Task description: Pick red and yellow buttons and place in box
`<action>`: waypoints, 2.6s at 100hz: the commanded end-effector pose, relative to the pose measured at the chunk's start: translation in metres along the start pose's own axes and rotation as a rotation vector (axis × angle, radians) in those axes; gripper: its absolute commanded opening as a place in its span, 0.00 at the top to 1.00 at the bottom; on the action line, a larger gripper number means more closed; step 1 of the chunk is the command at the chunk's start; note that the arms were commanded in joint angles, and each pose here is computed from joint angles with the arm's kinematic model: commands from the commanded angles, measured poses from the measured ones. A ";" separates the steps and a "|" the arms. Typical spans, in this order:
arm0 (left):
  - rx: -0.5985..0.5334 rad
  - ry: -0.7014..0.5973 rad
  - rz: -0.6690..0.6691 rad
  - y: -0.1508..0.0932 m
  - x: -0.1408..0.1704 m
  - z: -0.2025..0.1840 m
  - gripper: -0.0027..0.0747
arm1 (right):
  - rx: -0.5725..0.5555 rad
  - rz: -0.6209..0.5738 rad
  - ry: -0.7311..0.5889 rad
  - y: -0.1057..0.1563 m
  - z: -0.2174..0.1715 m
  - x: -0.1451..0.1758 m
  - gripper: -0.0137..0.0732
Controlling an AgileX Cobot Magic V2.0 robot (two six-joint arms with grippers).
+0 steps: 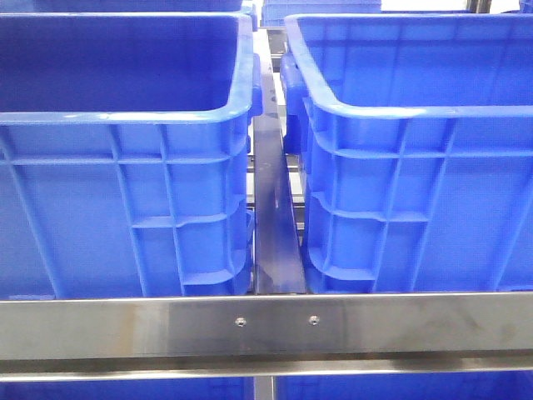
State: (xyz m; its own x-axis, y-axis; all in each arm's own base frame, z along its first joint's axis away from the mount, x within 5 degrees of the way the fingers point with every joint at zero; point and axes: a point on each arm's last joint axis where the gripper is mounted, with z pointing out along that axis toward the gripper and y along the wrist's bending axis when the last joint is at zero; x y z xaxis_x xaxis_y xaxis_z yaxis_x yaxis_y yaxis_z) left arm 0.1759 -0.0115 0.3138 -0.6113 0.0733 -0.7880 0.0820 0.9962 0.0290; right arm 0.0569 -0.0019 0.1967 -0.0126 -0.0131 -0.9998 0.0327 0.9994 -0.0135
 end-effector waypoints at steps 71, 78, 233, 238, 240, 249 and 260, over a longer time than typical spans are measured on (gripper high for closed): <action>-0.061 0.249 -0.144 0.004 -0.091 0.108 0.26 | 0.005 -0.010 -0.120 0.000 -0.003 -0.014 0.92; -0.085 0.281 -0.141 0.006 -0.095 0.119 0.26 | 0.005 -0.010 -0.120 0.000 -0.003 -0.014 0.92; -0.130 0.323 -0.156 0.006 -0.098 0.194 0.82 | 0.005 -0.010 -0.120 0.000 -0.003 -0.014 0.92; -0.128 0.306 -0.155 0.006 -0.102 0.188 0.82 | 0.005 -0.010 -0.120 0.000 -0.003 -0.014 0.92; -0.127 0.297 -0.154 0.006 -0.104 0.184 0.82 | 0.005 -0.010 -0.120 0.000 -0.003 -0.014 0.92; -0.125 0.264 -0.148 0.007 -0.111 0.169 0.82 | 0.005 -0.010 -0.120 0.000 -0.003 -0.014 0.92; -0.107 0.234 -0.093 0.004 -0.115 0.150 0.82 | 0.005 -0.010 -0.120 0.000 -0.003 -0.014 0.92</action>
State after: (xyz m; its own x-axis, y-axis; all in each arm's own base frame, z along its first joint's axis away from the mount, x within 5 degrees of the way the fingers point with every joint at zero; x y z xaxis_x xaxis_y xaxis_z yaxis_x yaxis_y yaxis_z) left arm 0.3772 -0.0191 0.2739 -0.8479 -0.0614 -0.5266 -0.0984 0.9942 0.0425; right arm 0.0569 -0.0019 0.1967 -0.0126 -0.0131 -0.9998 0.0327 0.9994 -0.0135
